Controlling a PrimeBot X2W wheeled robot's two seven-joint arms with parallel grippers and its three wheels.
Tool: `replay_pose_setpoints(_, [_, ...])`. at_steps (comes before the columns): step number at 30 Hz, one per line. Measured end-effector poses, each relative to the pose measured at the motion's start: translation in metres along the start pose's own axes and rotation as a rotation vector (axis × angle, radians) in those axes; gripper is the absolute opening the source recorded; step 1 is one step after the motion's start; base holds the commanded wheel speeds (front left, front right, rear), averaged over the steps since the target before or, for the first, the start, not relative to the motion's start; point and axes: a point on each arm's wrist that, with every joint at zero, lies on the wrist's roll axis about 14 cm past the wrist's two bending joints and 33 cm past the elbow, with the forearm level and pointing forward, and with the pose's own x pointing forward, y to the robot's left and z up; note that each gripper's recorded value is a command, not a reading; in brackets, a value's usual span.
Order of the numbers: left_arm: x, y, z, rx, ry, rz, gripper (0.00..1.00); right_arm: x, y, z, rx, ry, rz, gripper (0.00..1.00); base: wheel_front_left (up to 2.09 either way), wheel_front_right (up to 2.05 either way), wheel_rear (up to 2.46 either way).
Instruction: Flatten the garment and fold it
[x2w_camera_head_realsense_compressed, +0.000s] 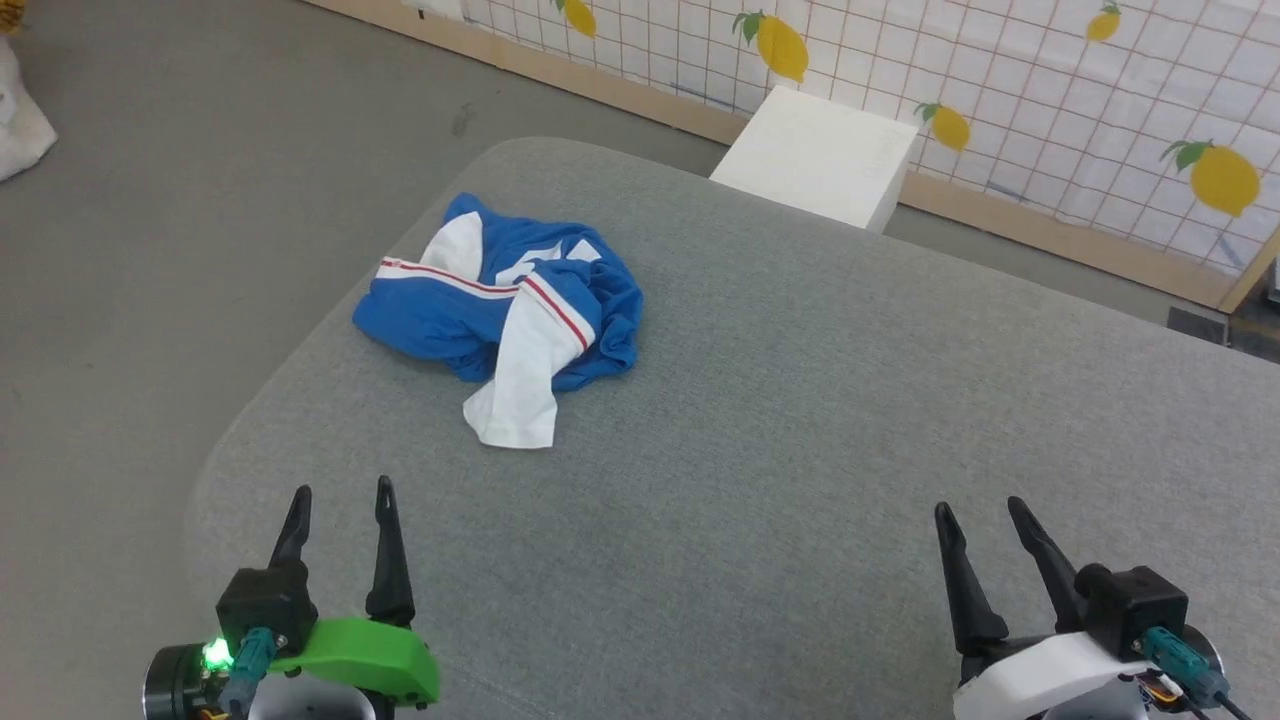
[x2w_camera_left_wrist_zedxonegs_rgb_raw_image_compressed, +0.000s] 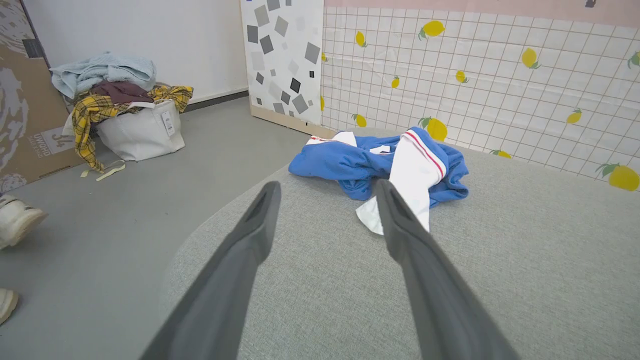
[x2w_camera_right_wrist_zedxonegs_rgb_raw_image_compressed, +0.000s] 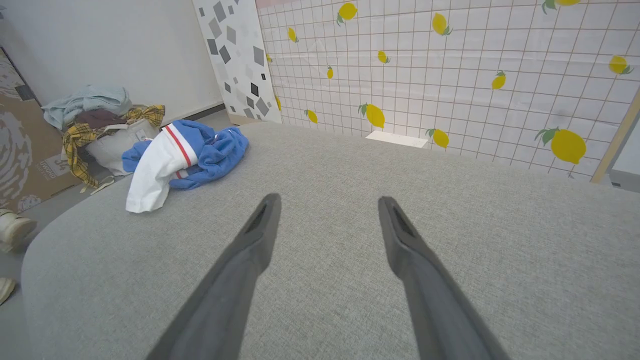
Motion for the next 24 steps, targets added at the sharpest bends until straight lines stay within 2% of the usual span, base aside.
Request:
replay_pose_setpoints(18, [-0.008, 0.016, -0.006, 0.005, 0.005, 0.054, 1.00, 0.008, 0.010, -0.011, 0.011, 0.008, 0.036, 1.00, 0.00, 0.00, 0.00])
replay_pose_setpoints(24, [0.010, 0.011, -0.015, -0.035, 0.037, 0.002, 1.00, 0.009, 0.006, -0.017, 0.019, 0.017, 0.027, 1.00, 0.00, 0.00, 0.00])
